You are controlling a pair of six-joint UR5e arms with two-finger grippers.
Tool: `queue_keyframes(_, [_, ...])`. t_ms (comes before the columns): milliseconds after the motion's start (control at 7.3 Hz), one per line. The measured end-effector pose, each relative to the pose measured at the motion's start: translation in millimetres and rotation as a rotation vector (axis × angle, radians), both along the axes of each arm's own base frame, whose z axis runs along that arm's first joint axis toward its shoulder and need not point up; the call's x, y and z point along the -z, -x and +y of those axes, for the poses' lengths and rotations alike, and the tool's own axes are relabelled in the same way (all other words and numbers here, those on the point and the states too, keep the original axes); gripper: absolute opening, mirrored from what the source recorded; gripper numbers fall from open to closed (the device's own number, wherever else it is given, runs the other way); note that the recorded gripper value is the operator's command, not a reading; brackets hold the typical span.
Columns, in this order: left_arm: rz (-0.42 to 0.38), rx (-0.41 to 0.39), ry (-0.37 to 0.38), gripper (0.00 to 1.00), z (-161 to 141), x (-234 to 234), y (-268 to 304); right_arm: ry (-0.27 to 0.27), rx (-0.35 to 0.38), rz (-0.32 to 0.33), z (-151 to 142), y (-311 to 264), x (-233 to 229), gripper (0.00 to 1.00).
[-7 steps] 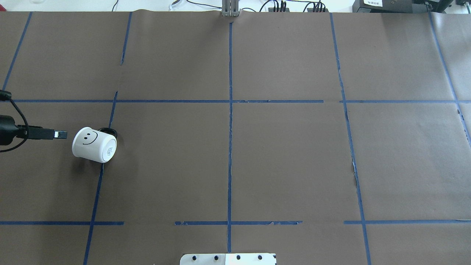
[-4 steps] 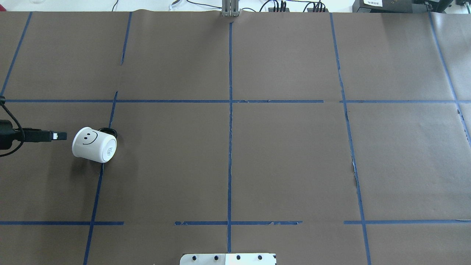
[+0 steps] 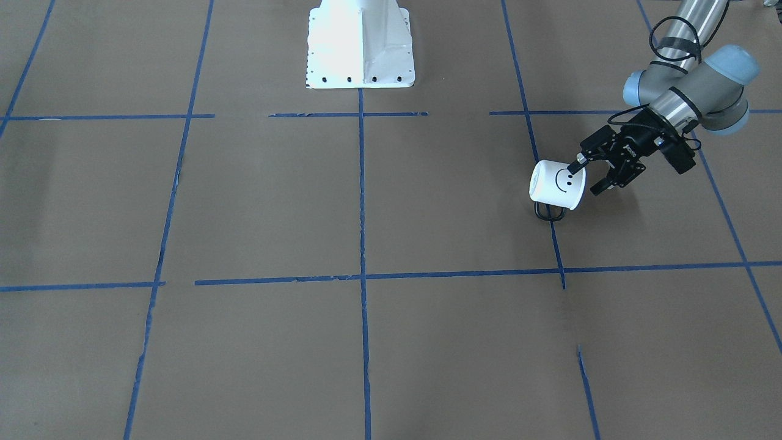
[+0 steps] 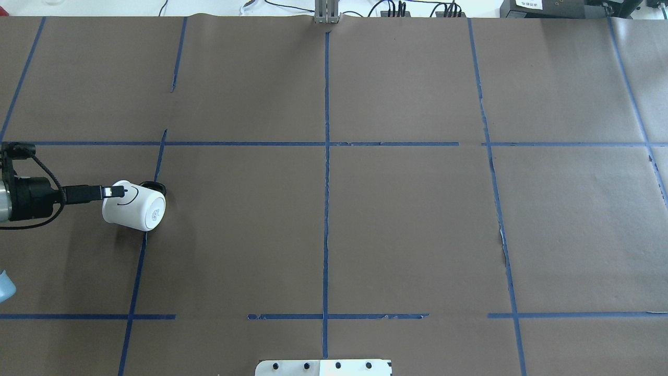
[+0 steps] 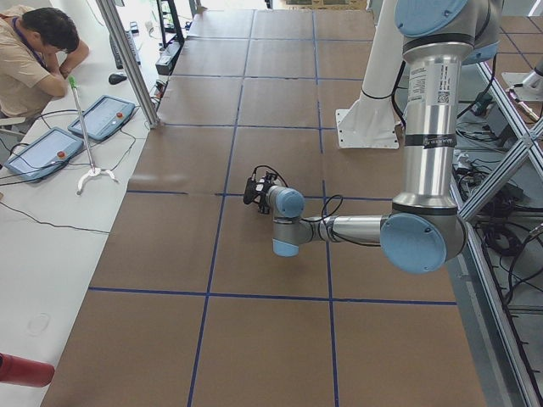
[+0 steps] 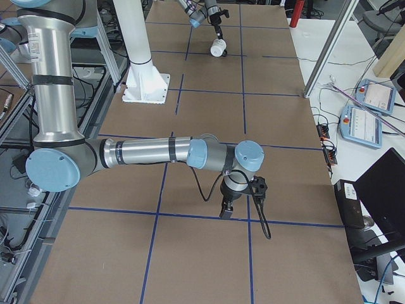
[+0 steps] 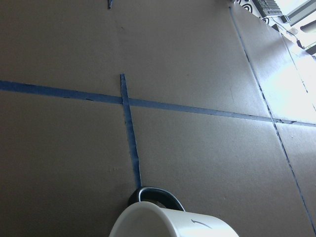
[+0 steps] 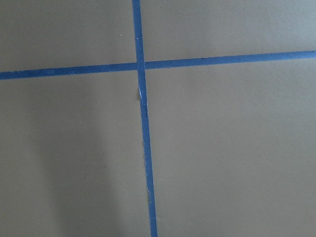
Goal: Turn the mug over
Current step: 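Grip the mug rim with the left gripper and lift it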
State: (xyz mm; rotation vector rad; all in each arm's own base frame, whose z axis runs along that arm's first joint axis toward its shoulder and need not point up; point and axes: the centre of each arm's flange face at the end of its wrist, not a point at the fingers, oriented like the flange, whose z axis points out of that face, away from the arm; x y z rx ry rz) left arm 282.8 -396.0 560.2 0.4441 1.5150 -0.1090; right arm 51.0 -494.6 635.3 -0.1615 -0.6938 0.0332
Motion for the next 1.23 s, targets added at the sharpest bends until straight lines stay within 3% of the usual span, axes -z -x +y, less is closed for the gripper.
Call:
queue_keyframes(137, [0.017, -0.015, 0.004, 0.80, 4, 3, -10, 0.000, 0.000, 0.000, 0, 0, 0, 1.00])
queue_keyframes(411, [0.052, -0.052, 0.002, 0.00, 6, 16, -25, 0.000, 0.000, 0.000, 0, 0, 0, 1.00])
queue_keyframes(685, [0.069, -0.232, 0.037, 0.00, 17, 24, -37, 0.000, 0.000, 0.000, 0, 0, 0, 1.00])
queue_keyframes(822, [0.083, -0.282, 0.057, 0.00, 16, 32, -42, 0.000, 0.000, 0.000, 0, 0, 0, 1.00])
queue_keyframes(1233, [0.206, -0.323, 0.126, 0.00, -14, 103, -70, 0.000, 0.000, 0.000, 0, 0, 0, 1.00])
